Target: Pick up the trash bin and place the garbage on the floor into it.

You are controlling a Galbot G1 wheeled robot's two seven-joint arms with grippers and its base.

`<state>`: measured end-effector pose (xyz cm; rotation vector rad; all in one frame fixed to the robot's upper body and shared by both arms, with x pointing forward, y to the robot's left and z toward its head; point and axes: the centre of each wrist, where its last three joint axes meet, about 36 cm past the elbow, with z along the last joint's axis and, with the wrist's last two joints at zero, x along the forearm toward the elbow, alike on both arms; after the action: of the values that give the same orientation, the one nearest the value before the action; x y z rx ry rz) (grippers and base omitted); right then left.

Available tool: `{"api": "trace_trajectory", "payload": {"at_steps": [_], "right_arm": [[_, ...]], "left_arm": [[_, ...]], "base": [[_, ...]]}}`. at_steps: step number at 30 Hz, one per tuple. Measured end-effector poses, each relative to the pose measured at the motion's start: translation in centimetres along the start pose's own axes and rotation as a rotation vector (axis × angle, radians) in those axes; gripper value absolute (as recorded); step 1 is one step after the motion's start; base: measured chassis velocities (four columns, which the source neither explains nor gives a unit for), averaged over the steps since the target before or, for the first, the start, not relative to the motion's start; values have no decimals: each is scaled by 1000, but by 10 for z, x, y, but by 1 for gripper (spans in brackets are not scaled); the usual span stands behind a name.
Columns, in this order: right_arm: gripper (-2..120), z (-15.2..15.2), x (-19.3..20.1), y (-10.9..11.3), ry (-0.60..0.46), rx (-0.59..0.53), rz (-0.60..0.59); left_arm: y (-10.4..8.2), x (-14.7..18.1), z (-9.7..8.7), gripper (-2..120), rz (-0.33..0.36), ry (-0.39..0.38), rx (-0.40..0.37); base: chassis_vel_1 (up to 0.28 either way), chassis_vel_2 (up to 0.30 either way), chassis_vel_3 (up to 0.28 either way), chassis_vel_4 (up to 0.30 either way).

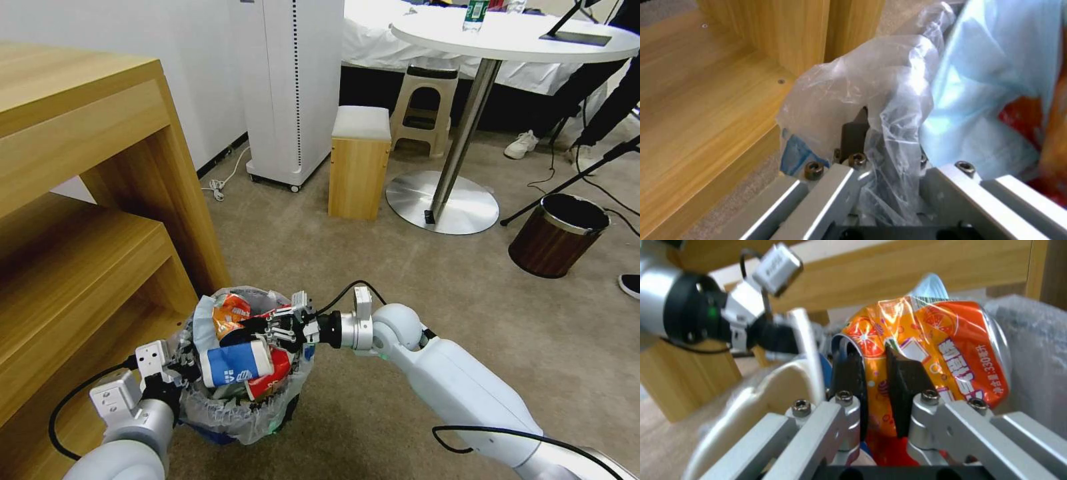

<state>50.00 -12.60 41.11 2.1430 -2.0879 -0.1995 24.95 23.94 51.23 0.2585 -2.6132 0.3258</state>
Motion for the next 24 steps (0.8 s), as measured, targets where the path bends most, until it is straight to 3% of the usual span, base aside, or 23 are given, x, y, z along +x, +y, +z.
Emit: {"api": "trace_trajectory", "payload": {"at_steps": [6,9,16,21,24], "right_arm": [[10,-2,10,2,23,13,-3],[18,-5,14,3,20,19,-3],[50,-26,25,1,-38,55,-3],[64,-42,38,0,-86,92,21],[79,-56,58,6,-183,123,82]], "left_arm": [[-1,0,0,0,0,-1,0],[-1,-1,0,0,0,-3,0],[3,-6,1,0,-14,3,-5],[7,-11,-1,0,-22,0,-7],[13,-19,-1,0,-43,7,-7]], "base": [[0,0,0,0],[0,0,0,0],[0,0,0,0],[0,0,0,0],[0,0,0,0]]}}
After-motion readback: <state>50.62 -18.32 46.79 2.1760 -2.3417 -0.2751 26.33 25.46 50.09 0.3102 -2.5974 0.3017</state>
